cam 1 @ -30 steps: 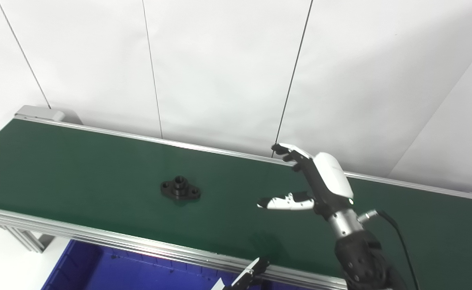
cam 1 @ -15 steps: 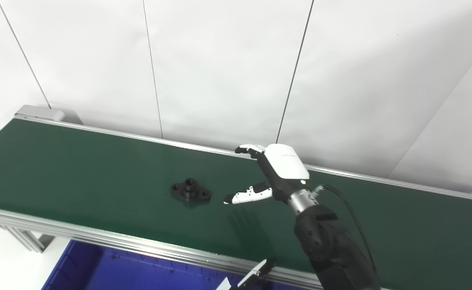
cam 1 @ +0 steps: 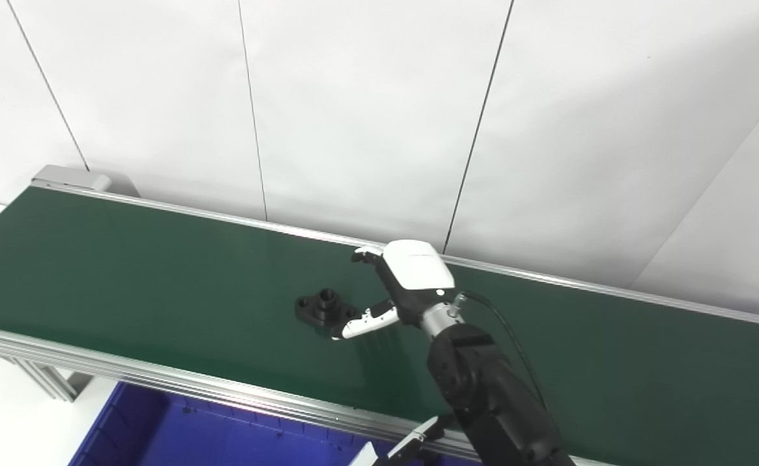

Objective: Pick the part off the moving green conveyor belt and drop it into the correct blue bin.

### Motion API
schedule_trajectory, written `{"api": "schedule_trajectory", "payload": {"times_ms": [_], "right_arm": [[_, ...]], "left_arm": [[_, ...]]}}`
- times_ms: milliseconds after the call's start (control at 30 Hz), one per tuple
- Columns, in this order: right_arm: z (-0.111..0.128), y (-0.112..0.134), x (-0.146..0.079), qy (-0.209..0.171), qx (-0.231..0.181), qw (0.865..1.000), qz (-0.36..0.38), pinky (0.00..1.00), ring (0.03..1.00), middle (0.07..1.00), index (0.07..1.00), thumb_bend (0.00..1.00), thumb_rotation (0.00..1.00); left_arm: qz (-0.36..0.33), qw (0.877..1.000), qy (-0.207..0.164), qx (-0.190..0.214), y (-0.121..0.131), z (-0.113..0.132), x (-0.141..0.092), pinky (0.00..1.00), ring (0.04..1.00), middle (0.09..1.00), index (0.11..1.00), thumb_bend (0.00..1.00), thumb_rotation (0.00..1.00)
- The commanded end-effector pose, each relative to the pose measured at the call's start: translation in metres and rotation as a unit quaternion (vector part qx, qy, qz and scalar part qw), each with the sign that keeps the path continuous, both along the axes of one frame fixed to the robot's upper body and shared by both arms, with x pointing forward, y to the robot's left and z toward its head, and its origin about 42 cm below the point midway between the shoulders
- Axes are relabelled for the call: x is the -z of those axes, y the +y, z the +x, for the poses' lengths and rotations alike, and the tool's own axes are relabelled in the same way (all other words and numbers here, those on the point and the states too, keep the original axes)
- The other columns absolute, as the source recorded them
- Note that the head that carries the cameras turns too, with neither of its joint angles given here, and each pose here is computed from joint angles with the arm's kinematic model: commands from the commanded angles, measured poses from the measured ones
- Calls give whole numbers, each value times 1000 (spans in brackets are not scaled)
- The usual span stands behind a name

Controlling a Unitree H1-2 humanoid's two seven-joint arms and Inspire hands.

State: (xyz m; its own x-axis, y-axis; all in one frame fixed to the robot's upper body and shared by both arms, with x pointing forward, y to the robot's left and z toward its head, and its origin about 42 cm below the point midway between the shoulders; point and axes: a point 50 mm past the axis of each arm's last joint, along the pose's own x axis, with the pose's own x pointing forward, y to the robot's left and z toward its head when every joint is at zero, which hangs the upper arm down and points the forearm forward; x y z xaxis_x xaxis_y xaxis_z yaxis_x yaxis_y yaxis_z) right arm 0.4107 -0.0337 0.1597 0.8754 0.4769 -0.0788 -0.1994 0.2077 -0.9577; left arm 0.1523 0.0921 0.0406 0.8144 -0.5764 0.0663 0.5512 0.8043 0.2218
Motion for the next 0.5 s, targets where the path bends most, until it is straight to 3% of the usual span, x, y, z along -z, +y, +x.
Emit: {"api": "schedule_trajectory", "payload": {"times_ms": [0,467], "right_arm": [[11,11,-24,-40,-1,999,5,515,686,784,784,1000,567],[17,20,-8,-20,-12,999,-44,507,664,767,790,1000,568]], "left_arm": [[-69,997,-22,14,-49,-7,-24,822,929,957,941,886,798],[-70,997,-27,13,-61,-14,-36,798,923,958,944,904,818]]}}
